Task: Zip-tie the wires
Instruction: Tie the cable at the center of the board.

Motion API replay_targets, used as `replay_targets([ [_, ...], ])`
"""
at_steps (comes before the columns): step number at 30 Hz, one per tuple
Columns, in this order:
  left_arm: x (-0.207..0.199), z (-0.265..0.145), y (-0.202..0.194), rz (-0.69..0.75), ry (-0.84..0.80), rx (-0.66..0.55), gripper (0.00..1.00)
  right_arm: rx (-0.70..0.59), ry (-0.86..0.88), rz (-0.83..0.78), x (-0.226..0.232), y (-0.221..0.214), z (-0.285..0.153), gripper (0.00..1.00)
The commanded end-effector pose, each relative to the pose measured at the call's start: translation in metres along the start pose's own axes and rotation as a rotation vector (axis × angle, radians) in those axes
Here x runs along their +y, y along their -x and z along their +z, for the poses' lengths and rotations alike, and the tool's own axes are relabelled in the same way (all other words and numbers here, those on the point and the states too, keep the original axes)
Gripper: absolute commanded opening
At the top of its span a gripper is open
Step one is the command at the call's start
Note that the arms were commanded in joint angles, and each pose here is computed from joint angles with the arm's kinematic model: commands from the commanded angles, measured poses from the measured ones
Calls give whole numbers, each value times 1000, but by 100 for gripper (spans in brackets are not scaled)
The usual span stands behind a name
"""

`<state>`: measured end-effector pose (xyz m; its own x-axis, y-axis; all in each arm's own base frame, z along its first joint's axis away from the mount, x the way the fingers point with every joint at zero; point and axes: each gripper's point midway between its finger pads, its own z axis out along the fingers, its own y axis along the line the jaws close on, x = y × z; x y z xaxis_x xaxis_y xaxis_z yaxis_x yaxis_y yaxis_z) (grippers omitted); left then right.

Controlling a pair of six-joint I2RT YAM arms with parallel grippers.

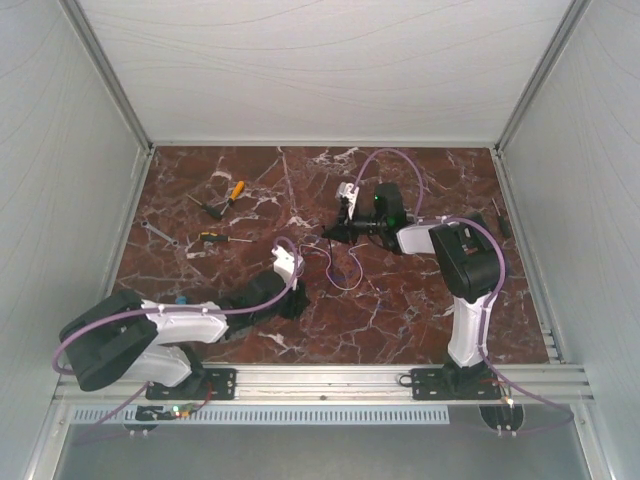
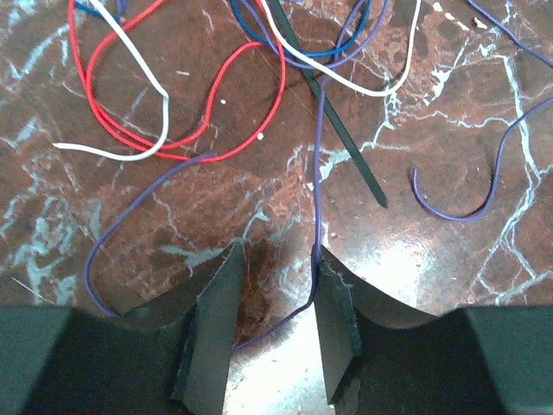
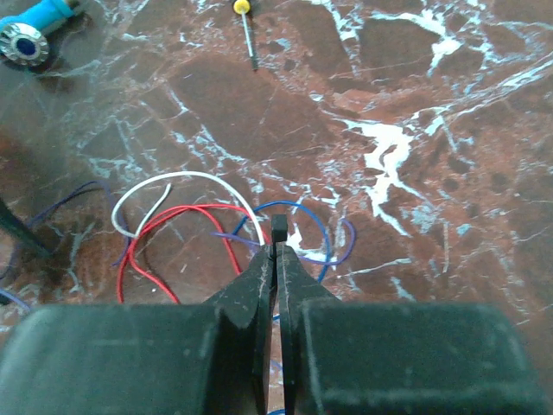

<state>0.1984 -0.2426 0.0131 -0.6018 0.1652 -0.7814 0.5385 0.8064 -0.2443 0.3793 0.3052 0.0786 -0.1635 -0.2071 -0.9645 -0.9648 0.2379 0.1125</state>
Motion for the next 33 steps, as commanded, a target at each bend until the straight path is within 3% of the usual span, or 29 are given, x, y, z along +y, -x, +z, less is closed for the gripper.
replay_targets([
  [1, -6, 6, 37, 47, -25, -114, 38, -49, 68, -11, 18, 16, -1, 0],
  [9, -14, 5, 25, 107, -99, -98, 38, -63, 72, 75, 33, 9, -8, 0],
  [14, -17, 0, 22, 154, -139, -136, 44, -97, 67, 156, 45, 9, -12, 0],
  [20, -36, -19, 16, 380, -265, -275, 60, -109, 50, 207, 51, 1, -16, 0],
  [26, -56, -42, 13, 556, -395, -407, 60, -90, 33, 251, 52, -9, -17, 0],
  [33, -66, -47, 10, 724, -463, -454, 58, -77, 30, 284, 55, -15, -18, 0],
])
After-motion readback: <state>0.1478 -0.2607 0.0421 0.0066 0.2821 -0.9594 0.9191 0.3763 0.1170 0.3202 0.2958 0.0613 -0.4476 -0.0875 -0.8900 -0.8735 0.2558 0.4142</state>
